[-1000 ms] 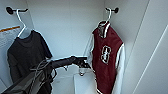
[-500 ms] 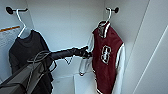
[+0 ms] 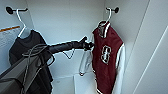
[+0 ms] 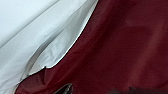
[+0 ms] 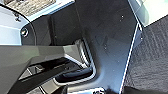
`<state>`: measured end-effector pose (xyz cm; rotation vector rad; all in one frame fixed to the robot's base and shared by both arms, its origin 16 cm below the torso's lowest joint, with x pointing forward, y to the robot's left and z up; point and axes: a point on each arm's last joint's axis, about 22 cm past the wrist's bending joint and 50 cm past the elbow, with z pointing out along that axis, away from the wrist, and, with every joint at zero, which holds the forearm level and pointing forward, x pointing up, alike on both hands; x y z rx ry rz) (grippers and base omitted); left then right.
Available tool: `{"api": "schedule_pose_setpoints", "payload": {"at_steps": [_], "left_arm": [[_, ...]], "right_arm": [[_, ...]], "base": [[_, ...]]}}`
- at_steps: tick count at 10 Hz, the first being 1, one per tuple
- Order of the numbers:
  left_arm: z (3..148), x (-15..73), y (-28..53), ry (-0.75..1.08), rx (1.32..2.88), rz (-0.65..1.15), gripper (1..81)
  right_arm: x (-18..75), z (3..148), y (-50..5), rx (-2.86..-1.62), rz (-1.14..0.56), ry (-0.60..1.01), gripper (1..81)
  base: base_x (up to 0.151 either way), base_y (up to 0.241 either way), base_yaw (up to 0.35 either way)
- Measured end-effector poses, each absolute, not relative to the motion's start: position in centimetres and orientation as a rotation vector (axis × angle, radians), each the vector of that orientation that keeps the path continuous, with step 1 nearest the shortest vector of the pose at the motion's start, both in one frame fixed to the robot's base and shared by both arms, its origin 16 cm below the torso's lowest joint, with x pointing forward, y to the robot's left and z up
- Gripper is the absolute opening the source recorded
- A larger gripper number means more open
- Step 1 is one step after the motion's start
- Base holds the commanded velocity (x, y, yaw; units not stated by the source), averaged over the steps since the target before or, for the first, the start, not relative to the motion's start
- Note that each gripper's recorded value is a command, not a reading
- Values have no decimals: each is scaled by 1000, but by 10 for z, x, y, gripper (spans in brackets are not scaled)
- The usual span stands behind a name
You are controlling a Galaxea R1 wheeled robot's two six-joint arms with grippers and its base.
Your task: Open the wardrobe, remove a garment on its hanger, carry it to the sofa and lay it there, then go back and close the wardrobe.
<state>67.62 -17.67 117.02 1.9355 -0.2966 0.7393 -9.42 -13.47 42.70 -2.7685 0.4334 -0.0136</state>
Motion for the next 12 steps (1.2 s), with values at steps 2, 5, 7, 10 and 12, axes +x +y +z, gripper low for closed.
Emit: {"api": "schedule_pose_setpoints", "payload": {"at_steps": [2, 5, 7, 10, 12], "left_arm": [[1217, 683, -176, -220, 1876, 741, 811], [1272, 686, -174, -79, 1803, 688, 811], [1308, 684, -176, -49, 1747, 688, 811], [1361, 672, -188, -81, 1685, 723, 811], [1383, 668, -201, -77, 1640, 735, 811]], "right_arm": [[-94, 427, -132, -2765, -13, 433, 811], [-92, 428, -124, -2755, -13, 434, 811], [-92, 428, -124, -2756, -12, 434, 811], [-91, 429, -119, -2750, -12, 438, 811], [-91, 429, -118, -2749, -13, 440, 811]], "base": [[0, 0, 0], [0, 0, 0], [0, 0, 0], [0, 0, 0], [0, 0, 0]]}}
